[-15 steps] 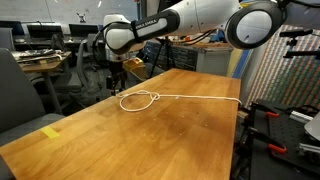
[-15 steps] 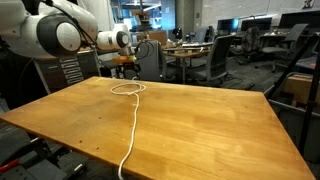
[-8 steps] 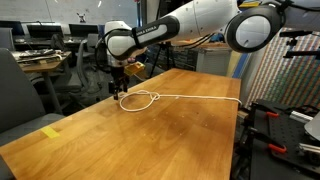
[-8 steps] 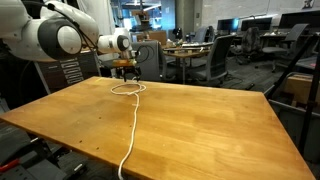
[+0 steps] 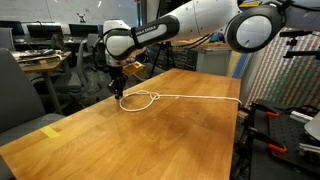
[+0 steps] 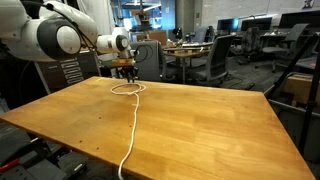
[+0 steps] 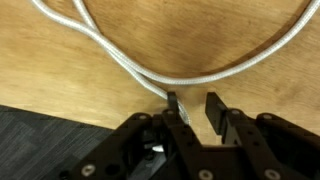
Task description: Tie a knot
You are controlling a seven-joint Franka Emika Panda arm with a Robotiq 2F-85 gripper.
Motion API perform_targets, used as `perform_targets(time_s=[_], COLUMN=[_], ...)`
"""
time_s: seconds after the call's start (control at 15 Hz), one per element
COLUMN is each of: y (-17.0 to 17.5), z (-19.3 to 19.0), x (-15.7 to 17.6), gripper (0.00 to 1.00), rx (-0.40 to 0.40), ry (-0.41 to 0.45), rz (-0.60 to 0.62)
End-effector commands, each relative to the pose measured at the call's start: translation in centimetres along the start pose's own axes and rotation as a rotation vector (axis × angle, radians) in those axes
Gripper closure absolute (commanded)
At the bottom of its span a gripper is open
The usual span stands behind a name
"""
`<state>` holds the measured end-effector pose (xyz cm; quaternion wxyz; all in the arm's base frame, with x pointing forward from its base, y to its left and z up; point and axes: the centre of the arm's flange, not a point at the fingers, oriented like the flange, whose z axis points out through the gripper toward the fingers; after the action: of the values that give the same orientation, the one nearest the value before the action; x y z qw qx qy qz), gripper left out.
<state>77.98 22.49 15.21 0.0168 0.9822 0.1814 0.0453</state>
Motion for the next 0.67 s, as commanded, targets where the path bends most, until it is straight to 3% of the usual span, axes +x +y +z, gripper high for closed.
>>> perform_targets(time_s=[0.0,0.2,0.27,0.33,0.47,0.6], y=[-0.54,-0.43,-0.3,-0.19,-0.1,-0.24], z=[-0.69,-0.52,-0.35,-0.2,0.04,-0.03], x=[1.91,2.53,2.75,2.85,2.87,2.89], gripper=[0.9,0.96,0.9,0.72,0.64,0.48], rx=[-0.034,-0.082,-0.105,-0.122,-0.143,-0.157], ry=[0.047,0.059,0.048,0.042,0.02,0.019], rz=[-0.009,-0.024,-0.033,-0.037,-0.047,-0.057])
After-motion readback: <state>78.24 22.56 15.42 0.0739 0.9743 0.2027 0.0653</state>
